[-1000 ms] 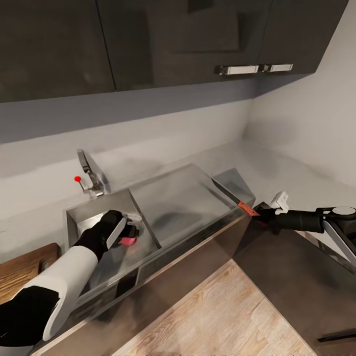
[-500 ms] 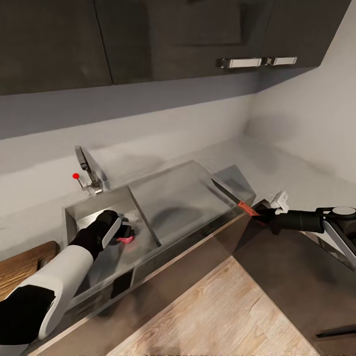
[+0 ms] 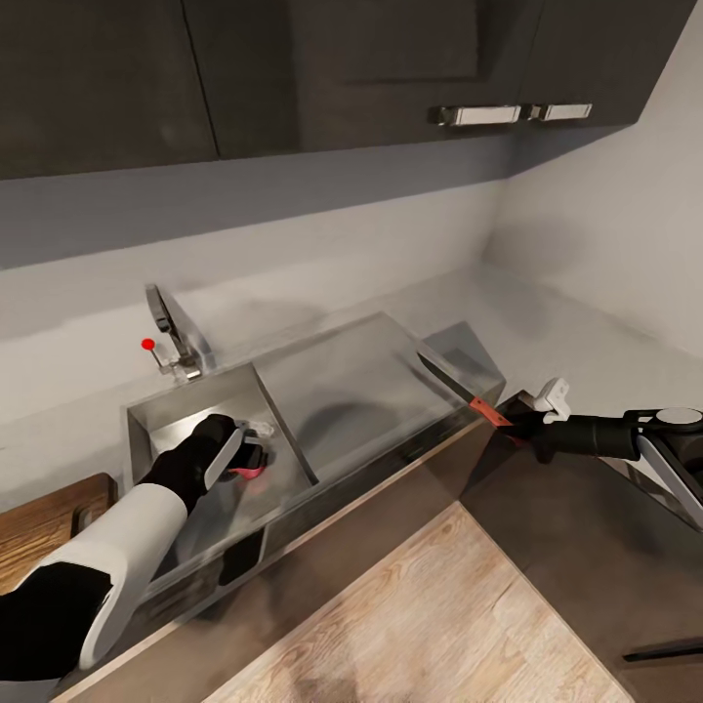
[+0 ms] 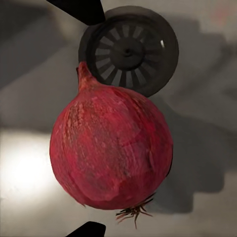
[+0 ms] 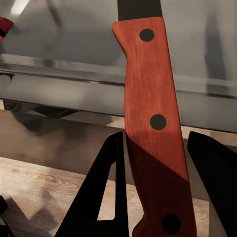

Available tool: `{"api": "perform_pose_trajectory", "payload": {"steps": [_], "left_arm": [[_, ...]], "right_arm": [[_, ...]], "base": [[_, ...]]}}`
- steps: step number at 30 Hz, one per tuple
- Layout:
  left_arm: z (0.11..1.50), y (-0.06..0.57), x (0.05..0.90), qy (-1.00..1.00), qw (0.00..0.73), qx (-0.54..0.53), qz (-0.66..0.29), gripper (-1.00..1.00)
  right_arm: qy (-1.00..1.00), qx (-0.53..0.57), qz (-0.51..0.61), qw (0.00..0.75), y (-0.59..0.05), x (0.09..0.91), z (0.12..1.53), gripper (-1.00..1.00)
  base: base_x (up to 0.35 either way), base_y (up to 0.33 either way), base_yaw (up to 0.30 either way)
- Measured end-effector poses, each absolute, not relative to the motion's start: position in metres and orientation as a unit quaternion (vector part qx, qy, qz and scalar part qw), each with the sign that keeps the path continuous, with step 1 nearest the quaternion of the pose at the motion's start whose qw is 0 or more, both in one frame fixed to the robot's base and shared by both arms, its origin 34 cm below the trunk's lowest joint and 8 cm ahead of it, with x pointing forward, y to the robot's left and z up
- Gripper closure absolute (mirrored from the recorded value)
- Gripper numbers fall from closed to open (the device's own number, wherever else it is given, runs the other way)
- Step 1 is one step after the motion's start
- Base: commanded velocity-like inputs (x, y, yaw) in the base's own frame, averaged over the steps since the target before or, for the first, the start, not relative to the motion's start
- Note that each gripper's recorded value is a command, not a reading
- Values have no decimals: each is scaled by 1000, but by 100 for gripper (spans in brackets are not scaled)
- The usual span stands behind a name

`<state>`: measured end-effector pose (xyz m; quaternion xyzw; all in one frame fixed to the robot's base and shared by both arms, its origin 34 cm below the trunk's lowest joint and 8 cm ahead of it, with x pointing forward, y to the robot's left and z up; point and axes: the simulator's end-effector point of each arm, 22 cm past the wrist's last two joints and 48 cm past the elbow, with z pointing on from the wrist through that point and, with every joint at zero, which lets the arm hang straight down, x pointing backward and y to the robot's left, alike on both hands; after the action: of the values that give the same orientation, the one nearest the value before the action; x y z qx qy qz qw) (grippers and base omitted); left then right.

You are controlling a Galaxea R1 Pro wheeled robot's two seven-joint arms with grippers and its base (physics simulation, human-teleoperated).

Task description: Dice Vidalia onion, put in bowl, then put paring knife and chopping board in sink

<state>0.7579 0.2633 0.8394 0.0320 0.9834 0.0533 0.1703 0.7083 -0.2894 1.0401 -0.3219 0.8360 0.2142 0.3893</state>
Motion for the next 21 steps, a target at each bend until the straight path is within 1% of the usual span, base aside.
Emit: {"api": "perform_pose_trajectory", "payload": {"steps": [21], "left_arm": [[847,261,768,982,178,32,52,-100]], "right_arm": [[837,-322,214,388,-289,708,1038,100]], "base": [[0,0,0]]}}
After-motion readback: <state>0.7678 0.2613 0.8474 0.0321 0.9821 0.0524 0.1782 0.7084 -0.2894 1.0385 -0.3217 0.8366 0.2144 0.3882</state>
